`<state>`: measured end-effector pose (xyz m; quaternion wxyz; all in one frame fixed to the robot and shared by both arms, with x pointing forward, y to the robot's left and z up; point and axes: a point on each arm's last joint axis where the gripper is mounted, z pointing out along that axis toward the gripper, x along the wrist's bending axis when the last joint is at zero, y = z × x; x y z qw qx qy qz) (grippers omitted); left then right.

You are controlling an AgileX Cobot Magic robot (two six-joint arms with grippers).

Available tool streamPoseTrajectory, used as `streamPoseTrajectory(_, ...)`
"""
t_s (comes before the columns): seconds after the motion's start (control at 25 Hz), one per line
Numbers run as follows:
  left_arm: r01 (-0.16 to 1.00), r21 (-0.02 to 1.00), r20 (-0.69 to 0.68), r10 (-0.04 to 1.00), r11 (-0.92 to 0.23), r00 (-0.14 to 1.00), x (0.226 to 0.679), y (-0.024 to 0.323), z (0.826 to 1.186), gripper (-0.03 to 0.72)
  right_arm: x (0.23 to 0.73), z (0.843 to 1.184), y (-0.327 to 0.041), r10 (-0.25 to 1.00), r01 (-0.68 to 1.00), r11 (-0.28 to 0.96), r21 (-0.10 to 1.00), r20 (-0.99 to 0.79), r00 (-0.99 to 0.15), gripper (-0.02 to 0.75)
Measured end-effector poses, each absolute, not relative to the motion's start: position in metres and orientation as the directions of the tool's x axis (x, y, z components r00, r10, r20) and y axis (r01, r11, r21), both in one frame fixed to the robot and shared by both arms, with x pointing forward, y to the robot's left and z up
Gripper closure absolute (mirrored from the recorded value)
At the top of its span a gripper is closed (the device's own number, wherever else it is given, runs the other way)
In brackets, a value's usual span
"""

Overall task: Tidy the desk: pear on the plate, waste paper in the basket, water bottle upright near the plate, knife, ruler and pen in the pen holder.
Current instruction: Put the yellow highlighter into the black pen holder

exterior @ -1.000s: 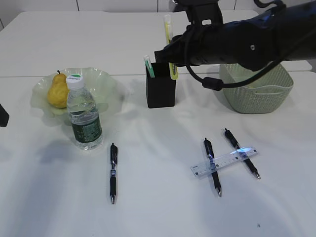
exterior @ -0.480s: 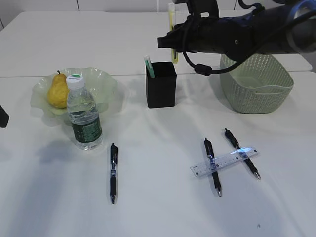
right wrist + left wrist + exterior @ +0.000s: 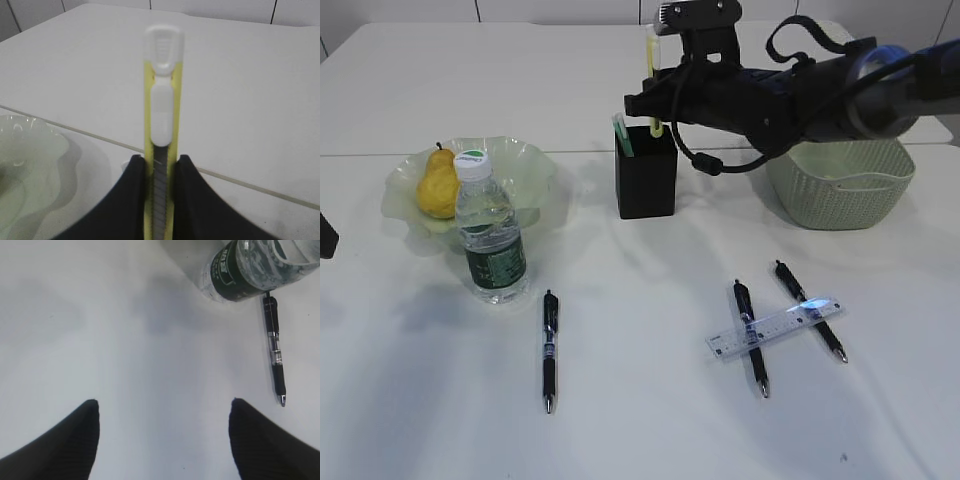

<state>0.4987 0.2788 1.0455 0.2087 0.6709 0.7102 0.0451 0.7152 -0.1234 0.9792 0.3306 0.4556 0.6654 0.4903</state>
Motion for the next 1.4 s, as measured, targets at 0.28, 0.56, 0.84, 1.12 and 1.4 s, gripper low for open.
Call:
streamPoseTrajectory(0.28,0.934,0.344,-0.236,0.972,0.096,-0.013,0.499,0.279,1.045,0.115,0.720,0.958,-0.121,0.928,0.283,0.103,0.953,0.010,-0.372,0.638)
streamPoseTrajectory(0.56,0.934,0.344,-0.236,0.972,0.096,-0.013,0.499,0.279,1.045,0.115,0.721,0.952,-0.120,0.927,0.275,0.101,0.956,0.010,-0.375,0.629)
streamPoseTrajectory(0.84,0.934,0.344,-0.236,0.972,0.096,-0.013,0.499,0.279,1.045,0.115,0.722,0.946,-0.120,0.926,0.272,0.099,0.957,0.012,-0.377,0.612)
streamPoseTrajectory(1.12,0.934,0.344,-0.236,0.972,0.096,-0.013,0.499,0.279,1.045,0.115,0.722,0.946,-0.119,0.925,0.267,0.099,0.959,0.010,-0.379,0.580)
streamPoseTrajectory(1.4,0.934,0.344,-0.236,0.972,0.096,-0.013,0.499,0.279,1.045,0.115,0.722,0.946,-0.119,0.923,0.264,0.108,0.959,0.002,-0.385,0.527)
